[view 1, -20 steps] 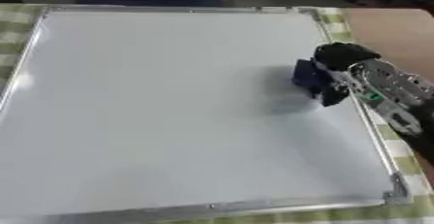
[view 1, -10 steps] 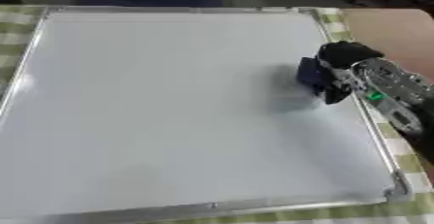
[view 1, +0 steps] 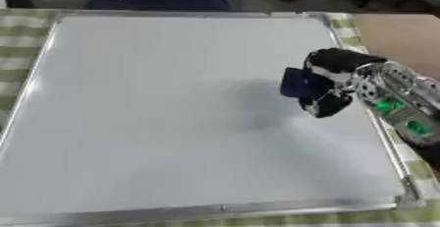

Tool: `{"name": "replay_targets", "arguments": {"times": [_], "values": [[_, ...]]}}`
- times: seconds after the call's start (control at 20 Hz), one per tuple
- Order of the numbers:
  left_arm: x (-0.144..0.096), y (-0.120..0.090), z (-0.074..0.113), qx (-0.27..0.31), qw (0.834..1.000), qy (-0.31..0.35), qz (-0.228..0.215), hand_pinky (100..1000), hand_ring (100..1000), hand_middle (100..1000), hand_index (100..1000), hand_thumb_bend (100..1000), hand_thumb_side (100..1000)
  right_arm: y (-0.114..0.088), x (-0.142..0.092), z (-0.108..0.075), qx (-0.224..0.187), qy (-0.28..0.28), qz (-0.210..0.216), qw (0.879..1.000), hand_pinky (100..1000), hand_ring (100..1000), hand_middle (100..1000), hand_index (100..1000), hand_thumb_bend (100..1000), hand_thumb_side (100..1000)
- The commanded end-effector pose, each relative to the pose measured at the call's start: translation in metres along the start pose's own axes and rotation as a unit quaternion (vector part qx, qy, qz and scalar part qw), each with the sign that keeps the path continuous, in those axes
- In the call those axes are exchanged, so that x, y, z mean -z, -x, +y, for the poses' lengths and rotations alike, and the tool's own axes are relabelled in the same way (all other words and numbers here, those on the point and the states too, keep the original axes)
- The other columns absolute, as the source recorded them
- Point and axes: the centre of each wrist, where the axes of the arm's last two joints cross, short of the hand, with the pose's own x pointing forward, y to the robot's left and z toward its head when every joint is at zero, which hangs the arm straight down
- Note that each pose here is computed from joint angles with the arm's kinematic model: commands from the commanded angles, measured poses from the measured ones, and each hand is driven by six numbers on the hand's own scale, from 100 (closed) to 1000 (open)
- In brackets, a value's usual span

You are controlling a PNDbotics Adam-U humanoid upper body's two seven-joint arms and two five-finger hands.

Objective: Wipe the whiteboard clean with a brush.

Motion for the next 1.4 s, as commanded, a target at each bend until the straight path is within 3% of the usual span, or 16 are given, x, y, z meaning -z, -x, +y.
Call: {"name": "replay_targets", "arguments": {"times": [0.05, 0.45, 0.8, 1.05, 1.4], "values": [[0.005, -0.007, 0.004, 0.007, 1.000, 0.004, -0.015, 678, 854, 798, 851, 248, 1000, -0.006, -0.007, -0.011, 0.011, -0.011, -0.027, 1.000, 303, 481, 295, 142, 100, 100], [0.005, -0.007, 0.003, 0.003, 1.000, 0.005, -0.014, 678, 853, 797, 849, 255, 1000, -0.035, -0.009, -0.021, 0.056, -0.017, -0.096, 0.994, 292, 460, 284, 139, 100, 100], [0.006, -0.007, 0.002, -0.002, 1.000, 0.007, -0.014, 677, 852, 796, 848, 258, 1000, -0.073, -0.008, -0.036, 0.096, 0.007, -0.163, 0.982, 280, 436, 273, 136, 100, 100], [0.005, -0.007, 0.001, -0.003, 1.000, 0.008, -0.013, 677, 852, 797, 849, 258, 1000, -0.093, 0.000, -0.036, 0.102, 0.025, -0.178, 0.978, 282, 434, 275, 137, 100, 100], [0.004, -0.006, 0.001, -0.003, 1.000, 0.008, -0.010, 675, 853, 798, 849, 255, 1000, -0.109, 0.014, -0.022, 0.080, 0.020, -0.183, 0.980, 293, 447, 285, 135, 100, 117]]}}
